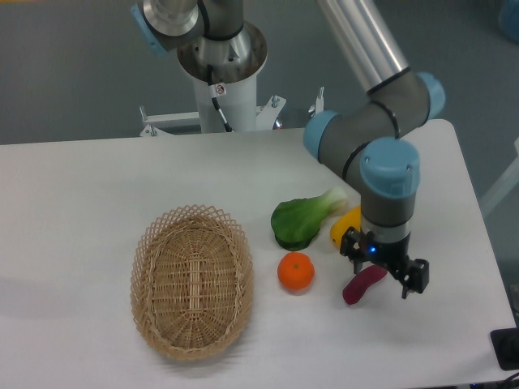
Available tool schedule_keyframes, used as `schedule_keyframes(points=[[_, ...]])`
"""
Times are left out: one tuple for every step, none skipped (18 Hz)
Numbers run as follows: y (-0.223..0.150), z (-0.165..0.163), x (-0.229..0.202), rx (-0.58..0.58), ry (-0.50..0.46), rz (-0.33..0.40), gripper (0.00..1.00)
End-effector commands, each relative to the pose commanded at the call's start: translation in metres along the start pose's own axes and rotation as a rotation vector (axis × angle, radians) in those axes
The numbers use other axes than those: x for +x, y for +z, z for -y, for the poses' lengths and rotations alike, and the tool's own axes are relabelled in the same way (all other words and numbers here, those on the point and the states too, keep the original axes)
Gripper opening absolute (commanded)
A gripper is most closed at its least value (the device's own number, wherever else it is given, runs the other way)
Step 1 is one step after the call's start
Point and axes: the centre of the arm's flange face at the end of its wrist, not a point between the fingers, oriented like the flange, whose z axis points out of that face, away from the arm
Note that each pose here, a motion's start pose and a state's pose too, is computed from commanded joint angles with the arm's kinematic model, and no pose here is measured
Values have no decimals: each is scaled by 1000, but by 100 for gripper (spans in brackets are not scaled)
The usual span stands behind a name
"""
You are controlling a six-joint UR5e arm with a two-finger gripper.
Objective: Place the sweet potato on the table
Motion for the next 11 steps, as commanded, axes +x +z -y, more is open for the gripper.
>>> schedule_keyframes(points=[[-10,-4,-2,7,18,-5,100],[-19,-7,-4,11,54,-8,100],[-26,-17,-8,5,69,-13,100],[-33,-27,-11,2,70,-19,100],[-37,-31,-13,4,77,-29,100],[-39,-39,-15,8,86,-39,100],[-46,-53,-20,12,89,-39,100],[-53,-60,-22,19,106,-42,100],[-57,-68,-24,18,128,-50,100],[-58,-80,-27,16,140,-63,100],[-57,-89,-29,14,148,-75,100]])
